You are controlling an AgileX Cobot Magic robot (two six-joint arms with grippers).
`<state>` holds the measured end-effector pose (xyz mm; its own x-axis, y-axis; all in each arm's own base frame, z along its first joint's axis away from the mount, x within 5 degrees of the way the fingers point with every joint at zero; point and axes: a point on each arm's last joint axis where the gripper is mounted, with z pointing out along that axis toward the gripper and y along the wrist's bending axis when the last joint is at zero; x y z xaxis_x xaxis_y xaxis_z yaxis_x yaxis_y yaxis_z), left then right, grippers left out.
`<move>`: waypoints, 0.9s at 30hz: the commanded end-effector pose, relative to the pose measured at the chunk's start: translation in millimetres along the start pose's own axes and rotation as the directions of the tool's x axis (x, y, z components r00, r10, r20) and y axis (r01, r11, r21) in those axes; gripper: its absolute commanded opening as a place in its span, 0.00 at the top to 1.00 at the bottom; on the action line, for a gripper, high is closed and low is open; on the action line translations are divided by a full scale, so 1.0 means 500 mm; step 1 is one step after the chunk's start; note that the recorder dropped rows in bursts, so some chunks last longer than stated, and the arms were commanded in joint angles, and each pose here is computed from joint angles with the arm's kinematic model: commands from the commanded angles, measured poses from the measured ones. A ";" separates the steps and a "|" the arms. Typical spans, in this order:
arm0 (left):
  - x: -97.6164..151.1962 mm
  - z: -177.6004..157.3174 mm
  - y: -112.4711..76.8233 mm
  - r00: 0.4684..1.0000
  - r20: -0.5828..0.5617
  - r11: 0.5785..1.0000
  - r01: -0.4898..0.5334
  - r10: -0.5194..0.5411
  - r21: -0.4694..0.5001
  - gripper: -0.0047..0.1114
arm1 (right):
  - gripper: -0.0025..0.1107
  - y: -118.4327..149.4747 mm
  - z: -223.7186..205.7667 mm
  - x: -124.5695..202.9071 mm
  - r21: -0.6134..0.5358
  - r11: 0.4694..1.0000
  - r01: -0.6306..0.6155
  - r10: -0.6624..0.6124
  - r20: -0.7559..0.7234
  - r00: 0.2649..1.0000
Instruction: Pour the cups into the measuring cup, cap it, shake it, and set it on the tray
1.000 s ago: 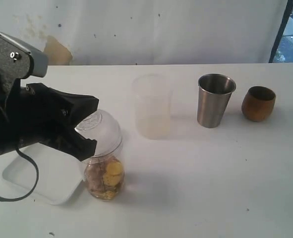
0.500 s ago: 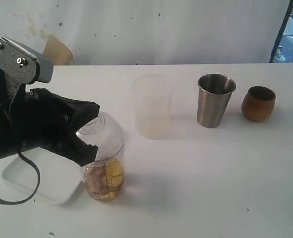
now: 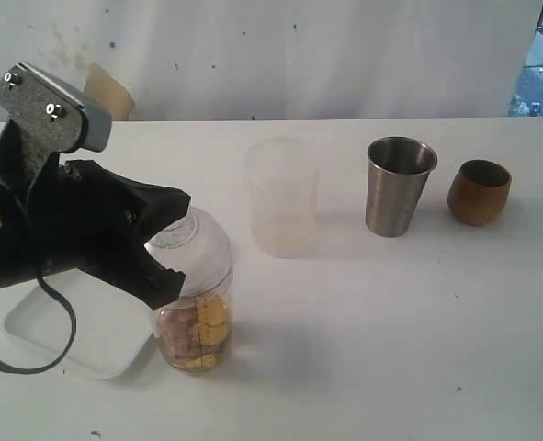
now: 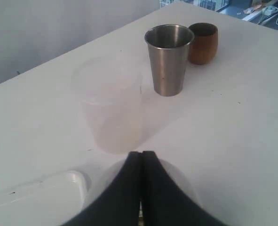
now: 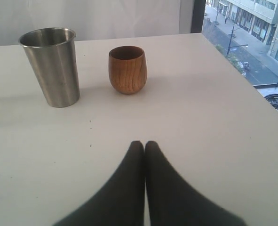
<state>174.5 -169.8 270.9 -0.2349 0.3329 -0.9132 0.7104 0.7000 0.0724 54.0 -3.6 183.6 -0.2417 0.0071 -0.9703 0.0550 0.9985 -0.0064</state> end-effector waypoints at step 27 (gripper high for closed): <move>-0.280 -0.031 0.189 0.859 -0.508 0.995 0.090 -0.059 0.037 0.96 | 0.98 -0.001 -0.001 -0.002 0.010 1.000 -0.002 0.002 0.013 1.000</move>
<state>272.8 -128.0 419.9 -0.6319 0.4663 -0.6191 0.6475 0.7566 -0.0910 54.0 -3.6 183.6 -0.2417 0.0071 -0.9703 0.0550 0.9985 -0.0064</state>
